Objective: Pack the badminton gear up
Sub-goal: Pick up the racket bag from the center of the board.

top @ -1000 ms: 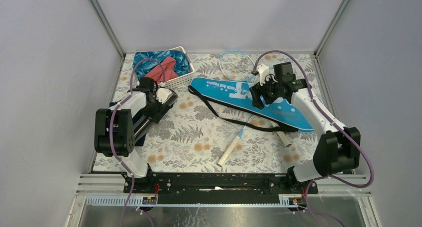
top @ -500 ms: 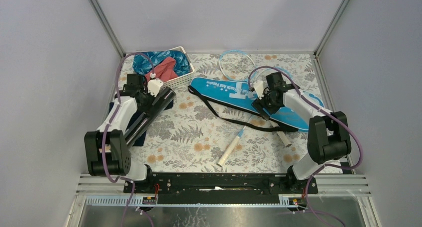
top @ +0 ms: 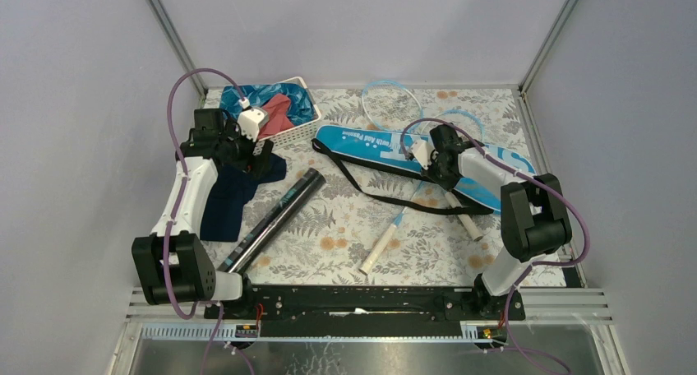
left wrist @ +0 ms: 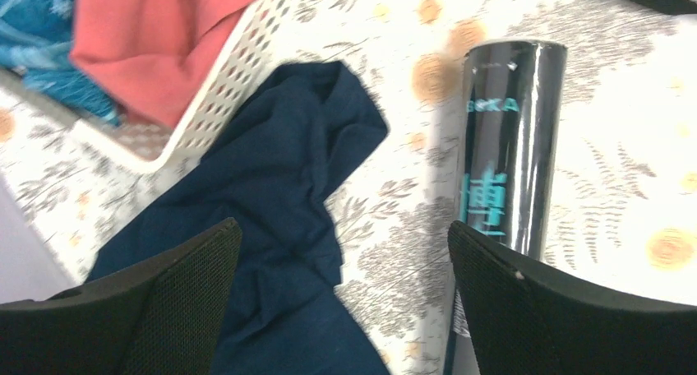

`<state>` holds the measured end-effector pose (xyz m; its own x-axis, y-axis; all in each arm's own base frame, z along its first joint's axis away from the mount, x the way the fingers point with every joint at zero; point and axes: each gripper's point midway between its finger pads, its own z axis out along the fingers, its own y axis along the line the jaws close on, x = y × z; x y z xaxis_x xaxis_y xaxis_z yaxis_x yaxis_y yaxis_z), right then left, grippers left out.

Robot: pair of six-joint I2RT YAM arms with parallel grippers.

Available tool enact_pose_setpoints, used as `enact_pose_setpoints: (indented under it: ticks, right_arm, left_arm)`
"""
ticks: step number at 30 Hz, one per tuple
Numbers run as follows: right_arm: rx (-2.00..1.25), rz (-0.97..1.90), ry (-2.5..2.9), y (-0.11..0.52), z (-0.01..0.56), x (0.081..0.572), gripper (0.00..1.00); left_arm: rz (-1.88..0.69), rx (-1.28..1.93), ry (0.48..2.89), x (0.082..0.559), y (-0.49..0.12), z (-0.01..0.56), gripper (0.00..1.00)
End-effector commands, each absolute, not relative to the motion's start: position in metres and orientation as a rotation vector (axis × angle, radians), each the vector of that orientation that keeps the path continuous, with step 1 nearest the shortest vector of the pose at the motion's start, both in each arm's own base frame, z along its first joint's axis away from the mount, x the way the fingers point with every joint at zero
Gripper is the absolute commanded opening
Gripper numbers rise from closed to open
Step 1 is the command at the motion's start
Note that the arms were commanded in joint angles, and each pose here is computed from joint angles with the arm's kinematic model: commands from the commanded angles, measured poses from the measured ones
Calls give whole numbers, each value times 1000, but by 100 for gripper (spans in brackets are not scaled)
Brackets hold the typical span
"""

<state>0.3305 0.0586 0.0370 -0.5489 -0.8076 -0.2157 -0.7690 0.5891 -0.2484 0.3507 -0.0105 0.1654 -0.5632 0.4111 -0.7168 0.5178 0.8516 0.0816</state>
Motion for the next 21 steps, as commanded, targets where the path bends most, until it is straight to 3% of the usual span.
enact_pose_setpoints:
  ticks: [1,9,15,21]
  right_arm:
    - [-1301,-133,2470,69,62,336,15]
    - [-1246,-5,2445,87,91,336,0]
    - [-1173,14,2390,96,123,347,0]
    - [-1152,-18,2338,96,152,357,0]
  left_arm:
    - [-466,698,2187,343,-48,177,98]
    - [-579,977,2120,312,-91,155,94]
    - [-586,1165,2087,291,-124,135,94]
    - [-500,1171,1949,308,-136,157,93]
